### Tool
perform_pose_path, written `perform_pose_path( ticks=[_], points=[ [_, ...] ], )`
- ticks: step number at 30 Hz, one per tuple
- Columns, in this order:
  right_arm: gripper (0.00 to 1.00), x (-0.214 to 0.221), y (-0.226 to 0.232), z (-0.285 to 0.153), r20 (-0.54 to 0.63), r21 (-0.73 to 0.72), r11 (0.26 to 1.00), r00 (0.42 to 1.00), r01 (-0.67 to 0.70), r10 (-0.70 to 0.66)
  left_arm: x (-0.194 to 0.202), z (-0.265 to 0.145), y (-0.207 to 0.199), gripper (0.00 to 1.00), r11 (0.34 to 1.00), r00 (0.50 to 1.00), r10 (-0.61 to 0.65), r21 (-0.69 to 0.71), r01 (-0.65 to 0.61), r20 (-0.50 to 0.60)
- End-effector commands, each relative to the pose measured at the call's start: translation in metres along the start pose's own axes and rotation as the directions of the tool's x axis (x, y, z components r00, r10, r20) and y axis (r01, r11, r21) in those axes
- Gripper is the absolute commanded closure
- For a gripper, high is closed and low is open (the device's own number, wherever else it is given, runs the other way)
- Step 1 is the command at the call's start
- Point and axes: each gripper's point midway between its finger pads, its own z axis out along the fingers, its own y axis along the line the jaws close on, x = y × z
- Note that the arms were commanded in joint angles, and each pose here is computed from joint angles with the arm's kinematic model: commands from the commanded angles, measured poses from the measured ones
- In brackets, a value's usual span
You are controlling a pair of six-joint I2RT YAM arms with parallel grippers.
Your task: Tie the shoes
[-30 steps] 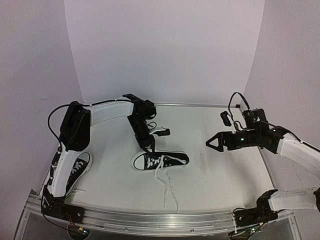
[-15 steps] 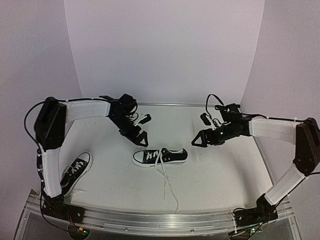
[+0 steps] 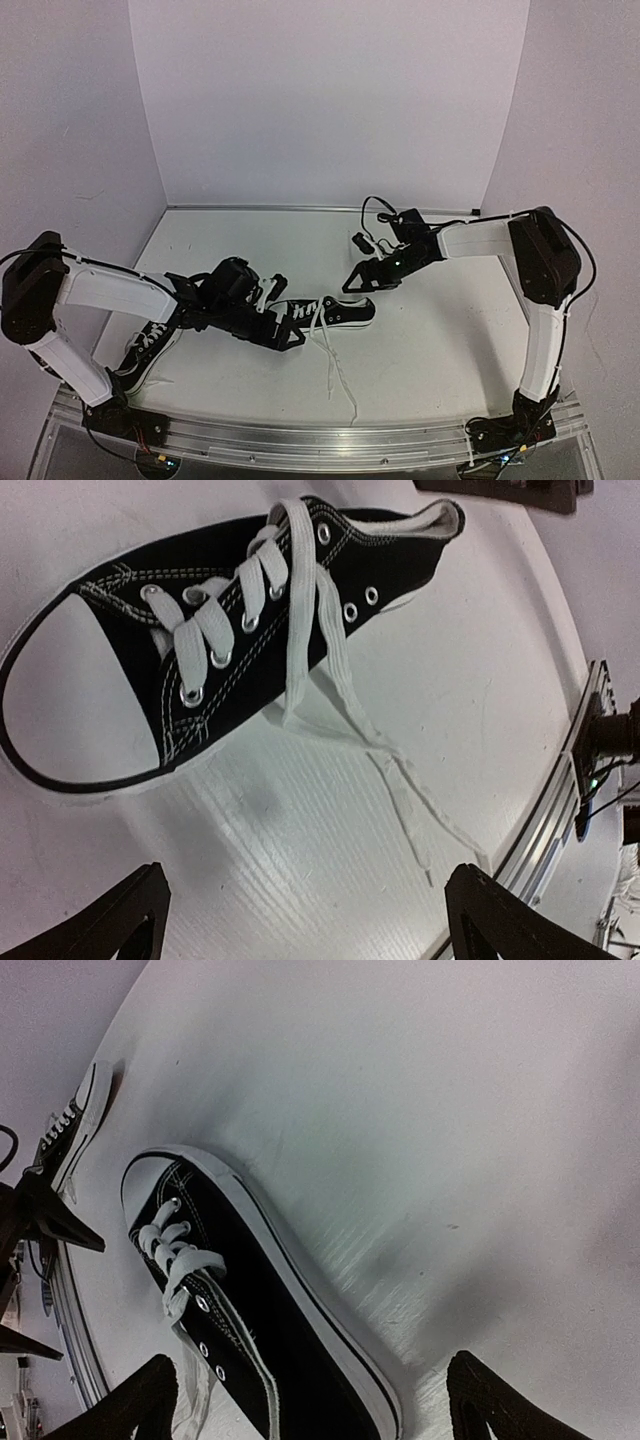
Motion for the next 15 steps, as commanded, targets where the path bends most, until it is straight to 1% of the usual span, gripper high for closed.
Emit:
perform_pose_path(
  ticks=[1,6,9,13,15],
  points=[
    [0.15,0.017,0.026,0.007,-0.017,-0.100,0.995,1.000,0.010,-0.012,-0.043,0.013,-0.012,0.00,0.994,0.982,-0.092,0.065,0.082,0.167],
    [0.18,0.047,0.039,-0.001,0.002,-0.134,0.990,0.999,-0.045,0.046,-0.065,0.040,-0.017,0.00,0.995,0.983,-0.074,0.073,0.062,0.170],
    [0.20,0.064,0.054,-0.005,0.014,-0.148,0.987,0.998,-0.059,0.061,-0.077,0.055,-0.011,0.01,0.993,0.982,-0.095,0.090,0.081,0.164],
    [0.22,0.082,0.072,-0.009,0.035,-0.148,0.986,0.996,-0.081,0.087,-0.099,0.064,-0.009,0.00,0.985,0.976,-0.120,0.144,0.095,0.179],
    [0.23,0.089,0.078,-0.009,0.049,-0.142,0.985,0.994,-0.092,0.100,-0.108,0.070,-0.011,0.00,0.985,0.980,-0.101,0.158,0.073,0.174]
  ],
)
